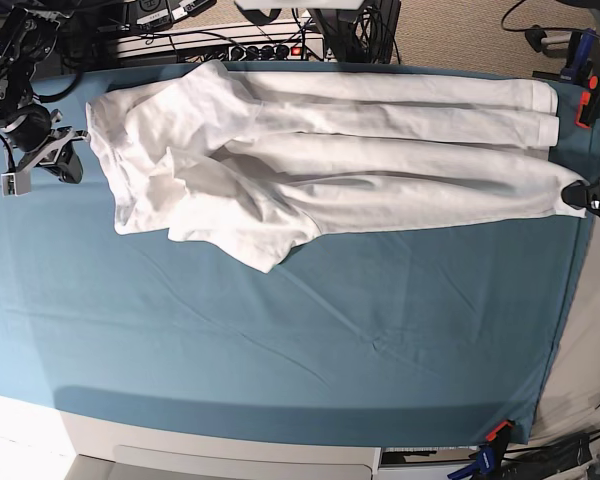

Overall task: Fold the T-shirt properly
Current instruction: 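Grasp the hem and fold it over toward the collar with both grippers, then grasp the bunched sleeve end with the right gripper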

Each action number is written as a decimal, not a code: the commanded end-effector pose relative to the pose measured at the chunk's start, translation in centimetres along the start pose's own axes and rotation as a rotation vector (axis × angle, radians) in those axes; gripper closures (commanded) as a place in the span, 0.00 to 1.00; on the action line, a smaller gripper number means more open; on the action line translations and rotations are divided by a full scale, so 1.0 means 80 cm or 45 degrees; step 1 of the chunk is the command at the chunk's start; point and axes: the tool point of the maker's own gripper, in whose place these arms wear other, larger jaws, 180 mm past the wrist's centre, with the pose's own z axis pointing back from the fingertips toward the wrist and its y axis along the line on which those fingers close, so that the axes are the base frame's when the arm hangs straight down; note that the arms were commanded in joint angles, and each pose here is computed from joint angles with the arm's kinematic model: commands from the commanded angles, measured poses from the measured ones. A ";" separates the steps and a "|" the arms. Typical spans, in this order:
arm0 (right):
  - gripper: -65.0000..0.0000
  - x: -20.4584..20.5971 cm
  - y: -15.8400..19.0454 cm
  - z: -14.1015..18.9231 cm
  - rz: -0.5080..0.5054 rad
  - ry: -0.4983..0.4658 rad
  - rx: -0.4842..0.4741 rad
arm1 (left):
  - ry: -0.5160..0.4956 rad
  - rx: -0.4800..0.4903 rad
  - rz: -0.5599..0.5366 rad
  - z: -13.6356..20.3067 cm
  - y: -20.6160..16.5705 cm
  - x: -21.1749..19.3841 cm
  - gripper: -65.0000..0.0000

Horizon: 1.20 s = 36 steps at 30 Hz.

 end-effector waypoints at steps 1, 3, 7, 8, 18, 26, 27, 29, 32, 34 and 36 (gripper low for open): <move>1.00 0.023 -0.005 0.007 0.032 -0.066 -0.009 | -0.049 0.022 -0.021 0.023 0.002 0.015 1.00; 1.00 0.024 -0.005 0.008 0.032 -0.074 -0.009 | -0.046 0.016 -0.020 0.020 0.001 0.015 1.00; 1.00 0.024 -0.005 0.008 0.032 -0.071 -0.009 | -0.046 0.017 -0.020 0.021 0.001 0.014 0.77; 0.96 0.024 -0.005 0.008 0.032 -0.072 -0.009 | -0.046 0.017 -0.020 0.021 0.001 0.014 0.69; 0.64 0.040 0.046 0.011 -0.073 -0.173 0.202 | -0.050 0.035 -0.020 0.029 0.004 0.015 0.56; 0.64 0.045 0.154 0.021 -0.078 -0.254 0.430 | -0.051 0.037 -0.028 0.030 0.004 0.016 0.56; 0.64 0.040 0.162 0.019 -0.080 -0.244 0.437 | -0.051 0.037 -0.028 0.030 0.004 0.016 0.56; 0.64 0.028 0.176 0.010 -0.094 -0.213 0.462 | -0.051 0.037 -0.029 0.030 0.003 0.017 0.56; 0.64 0.014 0.200 -0.006 -0.107 -0.169 0.515 | -0.052 0.036 -0.037 0.030 0.002 0.018 0.56; 0.64 0.009 0.214 -0.016 -0.092 -0.155 0.535 | -0.052 0.035 -0.045 0.030 0.001 0.019 0.56; 0.64 0.006 0.227 -0.024 -0.061 -0.137 0.546 | -0.052 0.035 -0.050 0.030 0.000 0.020 0.56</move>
